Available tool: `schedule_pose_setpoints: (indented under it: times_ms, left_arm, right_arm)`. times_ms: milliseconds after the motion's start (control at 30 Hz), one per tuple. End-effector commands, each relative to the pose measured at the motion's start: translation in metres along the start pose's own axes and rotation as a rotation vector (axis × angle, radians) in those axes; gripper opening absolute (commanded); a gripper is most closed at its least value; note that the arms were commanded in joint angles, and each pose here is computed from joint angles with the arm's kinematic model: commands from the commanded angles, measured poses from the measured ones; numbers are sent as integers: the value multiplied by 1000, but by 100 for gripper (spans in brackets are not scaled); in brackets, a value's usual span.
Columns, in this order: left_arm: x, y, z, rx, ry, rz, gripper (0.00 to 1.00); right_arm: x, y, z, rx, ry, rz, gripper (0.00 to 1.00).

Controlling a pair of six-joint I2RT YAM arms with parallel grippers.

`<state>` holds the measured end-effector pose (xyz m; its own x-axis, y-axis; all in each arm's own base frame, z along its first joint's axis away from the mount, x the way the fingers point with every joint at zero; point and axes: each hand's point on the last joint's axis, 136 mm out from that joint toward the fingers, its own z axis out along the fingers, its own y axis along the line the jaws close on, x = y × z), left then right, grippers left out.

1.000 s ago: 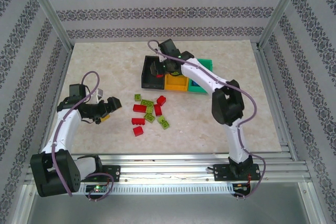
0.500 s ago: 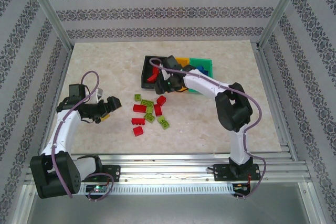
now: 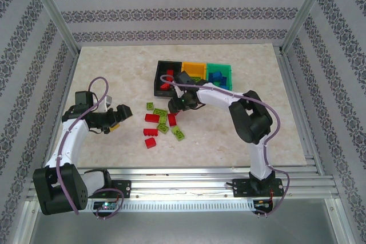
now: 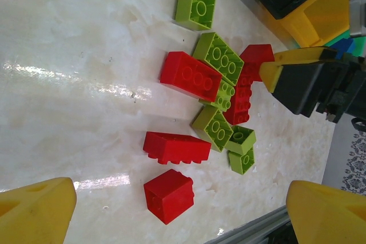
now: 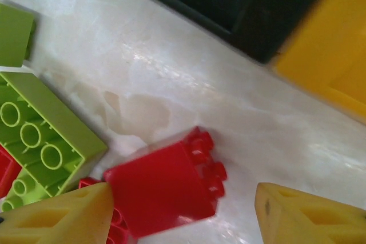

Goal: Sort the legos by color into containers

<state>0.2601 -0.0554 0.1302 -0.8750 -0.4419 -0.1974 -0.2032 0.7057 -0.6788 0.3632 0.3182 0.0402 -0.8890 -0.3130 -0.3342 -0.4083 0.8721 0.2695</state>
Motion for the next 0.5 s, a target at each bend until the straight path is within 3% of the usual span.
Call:
schedule_pose_setpoints:
  times_ms: [0, 233, 467]
  left_arm:
    - [-2, 0, 1, 21, -5, -15, 95]
    - [-2, -2, 0, 27, -13, -7, 95]
    - [-2, -2, 0, 31, -10, -7, 95]
  right_arm:
    - [-7, 16, 7, -32, -6, -12, 67]
    - [-5, 16, 17, -10, 15, -22, 65]
    - [-4, 14, 11, 3, 8, -30, 53]
